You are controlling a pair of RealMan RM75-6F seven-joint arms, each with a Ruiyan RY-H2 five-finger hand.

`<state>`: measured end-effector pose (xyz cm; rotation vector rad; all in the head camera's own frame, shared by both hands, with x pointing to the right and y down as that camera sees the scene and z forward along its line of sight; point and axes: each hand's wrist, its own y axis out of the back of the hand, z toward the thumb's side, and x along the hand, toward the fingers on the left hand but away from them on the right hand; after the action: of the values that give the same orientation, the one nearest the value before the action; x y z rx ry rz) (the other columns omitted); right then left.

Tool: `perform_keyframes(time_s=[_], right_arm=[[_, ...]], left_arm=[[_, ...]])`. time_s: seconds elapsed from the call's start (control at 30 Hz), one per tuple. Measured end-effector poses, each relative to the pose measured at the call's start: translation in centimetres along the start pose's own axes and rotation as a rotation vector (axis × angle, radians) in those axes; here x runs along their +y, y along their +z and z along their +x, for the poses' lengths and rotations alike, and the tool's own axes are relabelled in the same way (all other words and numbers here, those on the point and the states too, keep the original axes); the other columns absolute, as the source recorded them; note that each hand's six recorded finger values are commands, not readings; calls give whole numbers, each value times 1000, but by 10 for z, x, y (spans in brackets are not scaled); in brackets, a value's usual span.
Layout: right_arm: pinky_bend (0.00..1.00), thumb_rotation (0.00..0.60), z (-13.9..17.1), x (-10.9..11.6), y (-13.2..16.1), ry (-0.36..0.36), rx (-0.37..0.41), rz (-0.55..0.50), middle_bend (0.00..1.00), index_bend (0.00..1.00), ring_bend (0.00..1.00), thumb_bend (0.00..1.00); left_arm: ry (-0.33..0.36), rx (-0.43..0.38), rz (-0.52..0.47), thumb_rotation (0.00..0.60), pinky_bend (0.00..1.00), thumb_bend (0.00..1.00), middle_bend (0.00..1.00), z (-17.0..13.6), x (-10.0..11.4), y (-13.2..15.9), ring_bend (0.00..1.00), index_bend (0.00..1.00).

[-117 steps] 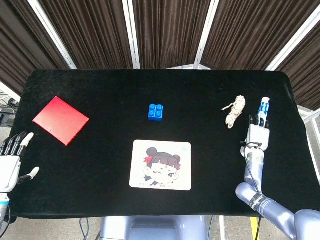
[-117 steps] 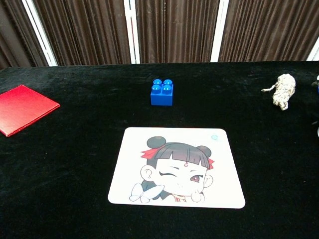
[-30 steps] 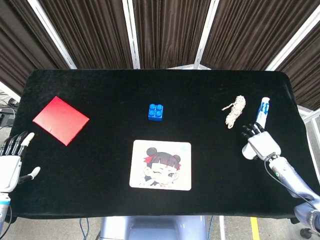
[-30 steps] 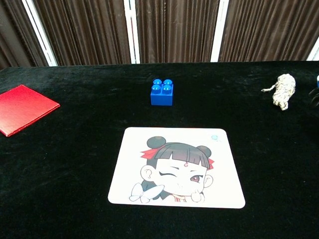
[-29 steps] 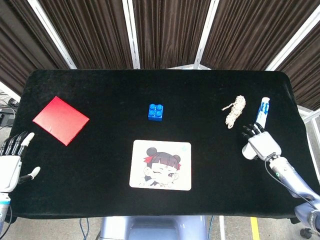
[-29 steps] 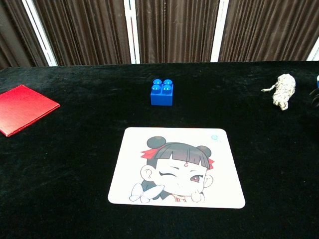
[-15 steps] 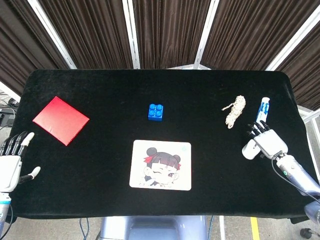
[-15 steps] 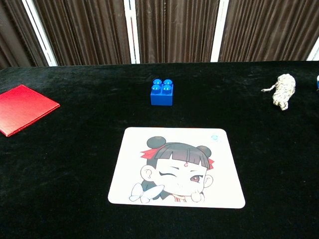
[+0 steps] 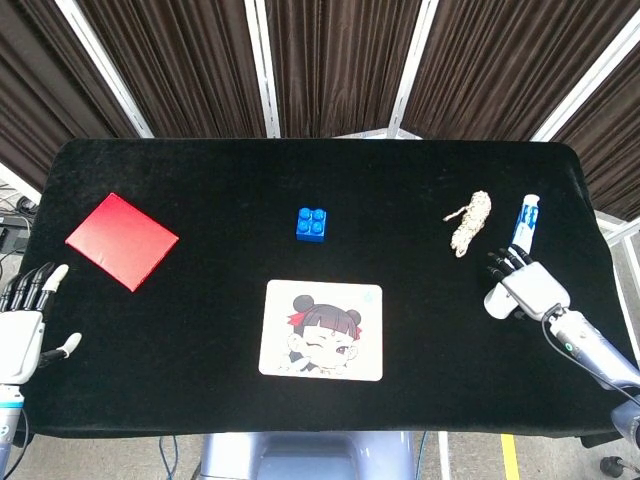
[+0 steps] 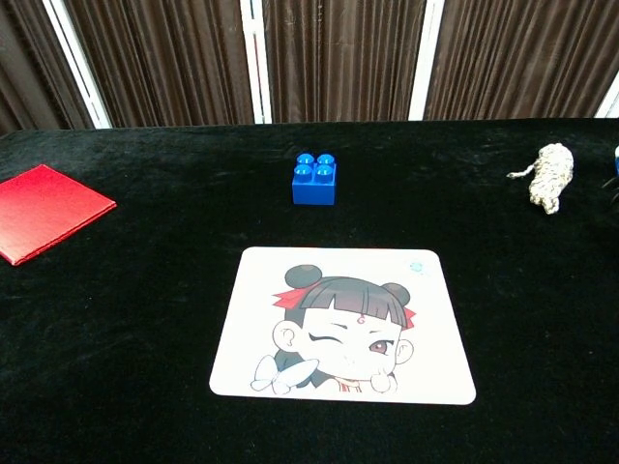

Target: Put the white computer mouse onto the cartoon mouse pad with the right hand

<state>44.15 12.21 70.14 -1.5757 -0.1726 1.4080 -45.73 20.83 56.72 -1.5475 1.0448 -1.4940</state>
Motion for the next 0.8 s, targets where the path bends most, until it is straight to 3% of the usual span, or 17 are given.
perform_keyframes(time_s=[0.8], right_arm=[[0,600,0,-22,4,24,7,-47,92,241,0,34]], left_arm=[[-2,26,7,600,0,221,0,2,0,0,0,0]])
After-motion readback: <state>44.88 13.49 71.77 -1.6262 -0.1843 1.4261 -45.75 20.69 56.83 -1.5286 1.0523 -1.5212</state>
